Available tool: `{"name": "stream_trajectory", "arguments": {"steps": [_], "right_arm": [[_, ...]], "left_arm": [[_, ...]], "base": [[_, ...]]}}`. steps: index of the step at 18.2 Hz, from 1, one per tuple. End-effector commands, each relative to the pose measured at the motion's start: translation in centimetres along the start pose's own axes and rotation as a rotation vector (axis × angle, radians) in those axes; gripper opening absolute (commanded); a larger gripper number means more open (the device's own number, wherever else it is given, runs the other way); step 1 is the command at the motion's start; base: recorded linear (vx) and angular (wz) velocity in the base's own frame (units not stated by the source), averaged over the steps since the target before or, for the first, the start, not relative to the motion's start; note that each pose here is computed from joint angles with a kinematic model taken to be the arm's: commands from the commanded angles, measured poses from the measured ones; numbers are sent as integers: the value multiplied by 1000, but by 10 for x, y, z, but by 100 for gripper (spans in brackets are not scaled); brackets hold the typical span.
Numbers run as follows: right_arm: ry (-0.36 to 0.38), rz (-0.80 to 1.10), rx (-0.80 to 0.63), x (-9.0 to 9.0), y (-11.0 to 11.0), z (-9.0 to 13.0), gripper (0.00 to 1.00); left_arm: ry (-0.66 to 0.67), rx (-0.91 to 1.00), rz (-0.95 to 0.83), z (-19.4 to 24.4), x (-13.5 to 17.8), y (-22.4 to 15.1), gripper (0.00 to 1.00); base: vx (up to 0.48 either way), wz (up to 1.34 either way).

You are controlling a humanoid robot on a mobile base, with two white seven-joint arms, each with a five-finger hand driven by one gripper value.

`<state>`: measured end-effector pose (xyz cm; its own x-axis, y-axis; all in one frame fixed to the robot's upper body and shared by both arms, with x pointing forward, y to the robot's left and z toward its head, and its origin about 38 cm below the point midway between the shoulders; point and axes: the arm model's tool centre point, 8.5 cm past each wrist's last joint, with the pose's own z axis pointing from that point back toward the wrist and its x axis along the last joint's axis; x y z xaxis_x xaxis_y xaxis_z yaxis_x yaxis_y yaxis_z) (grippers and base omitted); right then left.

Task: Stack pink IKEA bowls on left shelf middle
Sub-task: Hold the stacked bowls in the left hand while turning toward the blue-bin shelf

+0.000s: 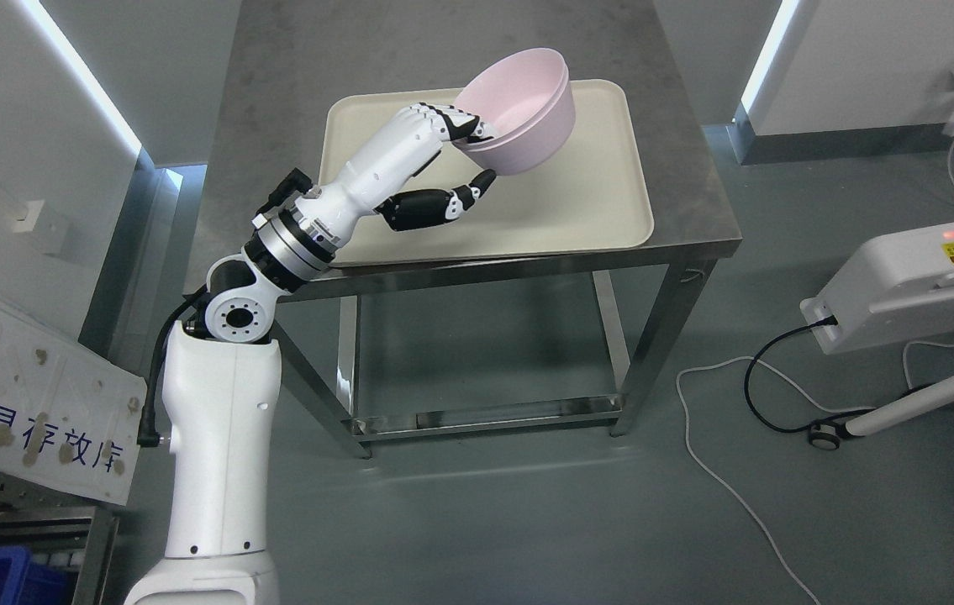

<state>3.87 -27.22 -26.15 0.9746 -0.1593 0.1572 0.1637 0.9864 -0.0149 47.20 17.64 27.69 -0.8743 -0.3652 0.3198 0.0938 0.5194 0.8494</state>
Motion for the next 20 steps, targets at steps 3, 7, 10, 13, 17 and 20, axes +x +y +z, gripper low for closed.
{"name": "stream_trajectory", "arguments": {"steps": [3, 7, 10, 13, 17, 20], "right_arm": [[-2, 3, -18, 2, -11, 1, 100], [-2, 3, -18, 2, -11, 1, 100], [-2, 3, -18, 2, -11, 1, 100], [-2, 3, -18, 2, -11, 1, 100], [-2, 3, -18, 2, -11, 1, 100], [-2, 3, -18, 2, -11, 1, 100]], "left_arm": [[81, 138, 24, 68, -12, 24, 8], [91, 75, 73, 73, -10, -6, 8], [86, 45, 99, 72, -7, -22, 9], [96, 39, 110, 77, -7, -27, 9], [139, 12, 109, 101, -12, -29, 9], [182, 3, 119, 126, -7, -42, 9]], "base": [[-141, -116], [-128, -186], [-163, -196], [-196, -87], [-227, 62], [-228, 95]]}}
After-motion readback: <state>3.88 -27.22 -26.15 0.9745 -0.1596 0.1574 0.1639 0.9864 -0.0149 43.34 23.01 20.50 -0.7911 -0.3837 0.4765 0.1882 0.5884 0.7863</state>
